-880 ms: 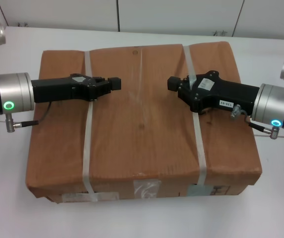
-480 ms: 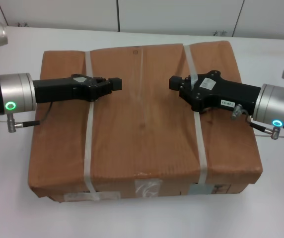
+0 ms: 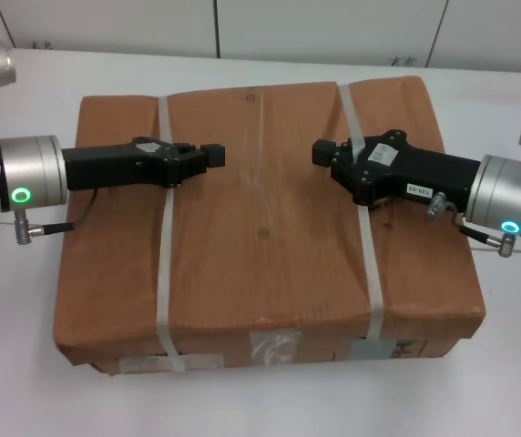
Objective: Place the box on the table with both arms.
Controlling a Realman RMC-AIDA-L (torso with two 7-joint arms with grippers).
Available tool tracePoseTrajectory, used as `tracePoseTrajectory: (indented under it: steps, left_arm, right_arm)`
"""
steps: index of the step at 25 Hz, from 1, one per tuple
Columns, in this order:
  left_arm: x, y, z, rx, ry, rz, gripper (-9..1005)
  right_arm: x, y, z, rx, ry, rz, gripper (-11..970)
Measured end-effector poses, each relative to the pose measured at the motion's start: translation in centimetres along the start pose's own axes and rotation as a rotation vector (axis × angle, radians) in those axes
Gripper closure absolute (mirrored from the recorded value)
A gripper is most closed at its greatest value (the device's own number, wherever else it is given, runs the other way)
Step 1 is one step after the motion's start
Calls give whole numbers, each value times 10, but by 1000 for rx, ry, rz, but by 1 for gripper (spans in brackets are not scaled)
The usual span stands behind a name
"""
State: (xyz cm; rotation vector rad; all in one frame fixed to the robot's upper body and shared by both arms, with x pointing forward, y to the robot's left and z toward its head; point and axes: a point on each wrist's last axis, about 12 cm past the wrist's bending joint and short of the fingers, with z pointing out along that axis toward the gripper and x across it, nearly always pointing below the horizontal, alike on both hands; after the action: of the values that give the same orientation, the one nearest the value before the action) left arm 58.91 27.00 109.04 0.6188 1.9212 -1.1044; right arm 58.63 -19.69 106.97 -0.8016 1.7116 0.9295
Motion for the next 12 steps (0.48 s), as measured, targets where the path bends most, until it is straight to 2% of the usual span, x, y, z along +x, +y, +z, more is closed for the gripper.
tracePoseTrajectory:
  steps: [12]
  left_arm:
    - [0, 0, 1, 1, 0, -1, 937]
  right_arm:
    - [0, 0, 0, 1, 0, -1, 937]
